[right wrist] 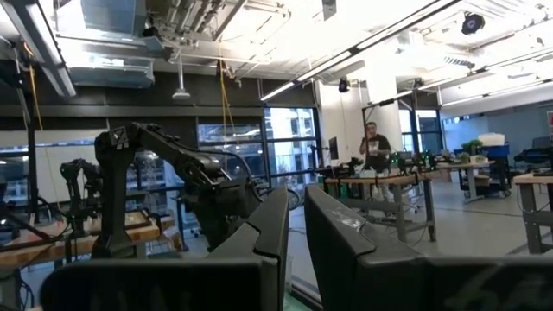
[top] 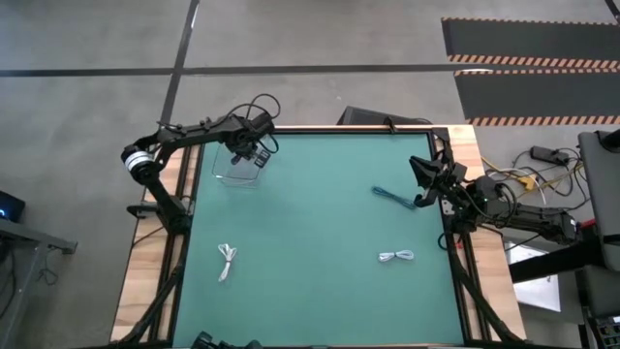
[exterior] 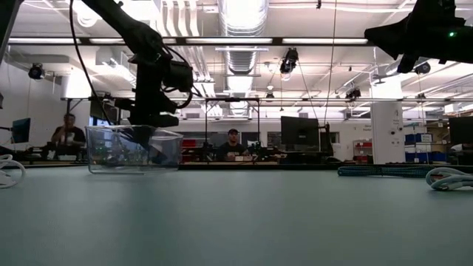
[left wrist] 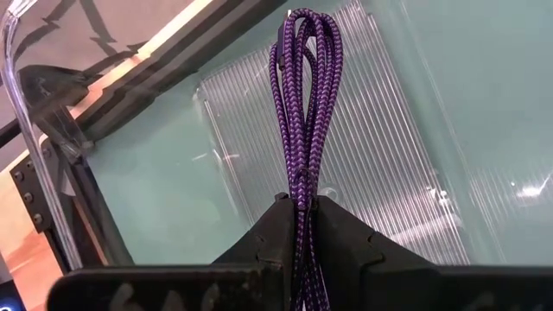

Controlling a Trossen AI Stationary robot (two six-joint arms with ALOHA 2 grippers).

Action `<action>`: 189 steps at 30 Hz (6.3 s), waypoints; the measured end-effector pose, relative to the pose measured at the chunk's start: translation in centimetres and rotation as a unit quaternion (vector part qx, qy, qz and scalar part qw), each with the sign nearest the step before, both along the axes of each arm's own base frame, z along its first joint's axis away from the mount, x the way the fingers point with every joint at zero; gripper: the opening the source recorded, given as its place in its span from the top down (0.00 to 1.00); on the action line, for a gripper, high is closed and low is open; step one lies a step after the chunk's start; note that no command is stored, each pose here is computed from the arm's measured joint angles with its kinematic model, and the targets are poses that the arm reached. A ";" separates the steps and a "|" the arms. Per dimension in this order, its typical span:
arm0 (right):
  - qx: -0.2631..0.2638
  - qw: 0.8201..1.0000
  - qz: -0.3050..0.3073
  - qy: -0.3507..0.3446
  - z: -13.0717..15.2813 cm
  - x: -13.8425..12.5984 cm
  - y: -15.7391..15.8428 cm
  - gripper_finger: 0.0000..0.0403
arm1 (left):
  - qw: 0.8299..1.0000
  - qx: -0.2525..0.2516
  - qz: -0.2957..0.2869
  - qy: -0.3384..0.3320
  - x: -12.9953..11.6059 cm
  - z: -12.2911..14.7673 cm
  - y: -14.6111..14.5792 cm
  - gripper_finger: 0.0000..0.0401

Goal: Pick and place USB-C Cables
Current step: Put the purple charger cable into the transparent bin, then put the blue charger cable into the transparent bin

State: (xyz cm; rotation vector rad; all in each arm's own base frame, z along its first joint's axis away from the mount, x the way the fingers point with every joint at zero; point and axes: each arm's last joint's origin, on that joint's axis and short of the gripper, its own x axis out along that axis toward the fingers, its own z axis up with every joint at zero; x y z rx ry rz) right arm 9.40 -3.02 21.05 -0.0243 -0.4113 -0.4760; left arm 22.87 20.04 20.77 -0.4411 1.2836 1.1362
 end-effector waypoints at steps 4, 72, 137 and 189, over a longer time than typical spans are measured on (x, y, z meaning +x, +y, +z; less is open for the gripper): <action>0.000 1.000 0.000 0.000 0.0 0.0 0.0 0.92 | 1.000 0.002 0.000 -0.003 0.1 0.0 0.0 0.94; -0.002 1.000 0.001 0.001 0.0 0.0 0.0 0.92 | 1.000 0.003 0.003 -0.005 0.1 0.0 0.1 0.68; 0.187 0.978 0.088 0.036 -2.2 1.2 0.0 0.92 | 0.757 0.255 -0.415 -0.436 -1.1 4.1 -18.2 0.63; 0.340 0.654 -0.070 0.672 -2.4 9.5 -2.0 0.83 | 0.752 0.260 -0.410 -0.447 -1.2 3.6 -18.2 0.63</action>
